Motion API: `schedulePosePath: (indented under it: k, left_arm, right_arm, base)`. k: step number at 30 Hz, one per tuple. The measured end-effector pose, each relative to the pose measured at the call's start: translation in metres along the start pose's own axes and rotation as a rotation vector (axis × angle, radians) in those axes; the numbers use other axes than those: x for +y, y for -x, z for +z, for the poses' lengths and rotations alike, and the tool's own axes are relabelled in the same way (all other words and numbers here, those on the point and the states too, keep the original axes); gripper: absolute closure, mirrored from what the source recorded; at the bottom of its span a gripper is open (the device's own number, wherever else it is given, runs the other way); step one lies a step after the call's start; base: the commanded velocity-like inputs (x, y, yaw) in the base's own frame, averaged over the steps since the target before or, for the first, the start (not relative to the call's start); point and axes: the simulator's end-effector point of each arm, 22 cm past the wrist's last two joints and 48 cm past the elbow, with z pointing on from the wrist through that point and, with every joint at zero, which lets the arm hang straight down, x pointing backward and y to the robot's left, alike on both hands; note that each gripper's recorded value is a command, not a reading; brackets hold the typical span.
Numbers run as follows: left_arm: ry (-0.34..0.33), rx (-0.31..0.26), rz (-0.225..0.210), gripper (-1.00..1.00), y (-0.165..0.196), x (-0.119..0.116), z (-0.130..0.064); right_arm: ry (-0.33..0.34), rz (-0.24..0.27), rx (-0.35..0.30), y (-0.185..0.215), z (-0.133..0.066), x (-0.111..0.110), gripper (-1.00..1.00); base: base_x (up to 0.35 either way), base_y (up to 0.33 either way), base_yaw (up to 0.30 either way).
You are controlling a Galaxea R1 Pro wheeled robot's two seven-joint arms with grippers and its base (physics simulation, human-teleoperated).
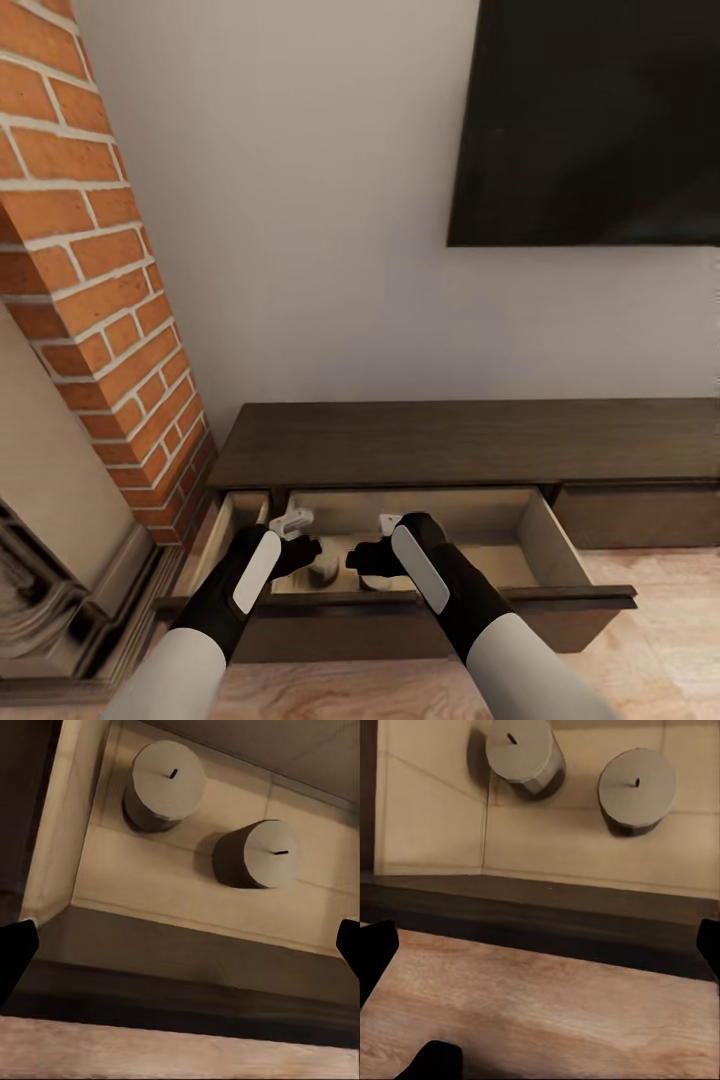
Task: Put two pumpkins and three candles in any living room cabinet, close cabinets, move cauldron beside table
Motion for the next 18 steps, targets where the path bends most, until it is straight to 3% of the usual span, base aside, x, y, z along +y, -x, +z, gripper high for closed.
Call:
schedulePosePath:
  k: [11,18]
  left_arm:
    - [-0.002,0.000,0.000,-1.00,0.012,-0.008,-0.019]
    - [-0.002,0.001,-0.001,-1.00,0.019,-0.012,-0.031]
  right_arm:
    - [0.002,0.002,0.002,0.011,-0.019,0.006,-1.00]
    - [0.005,0.003,-0.003,0.020,-0.033,0.010,-1.00]
  base:
    - [-0.317,0.000,0.000]
    - [-0.041,0.000,0.000]
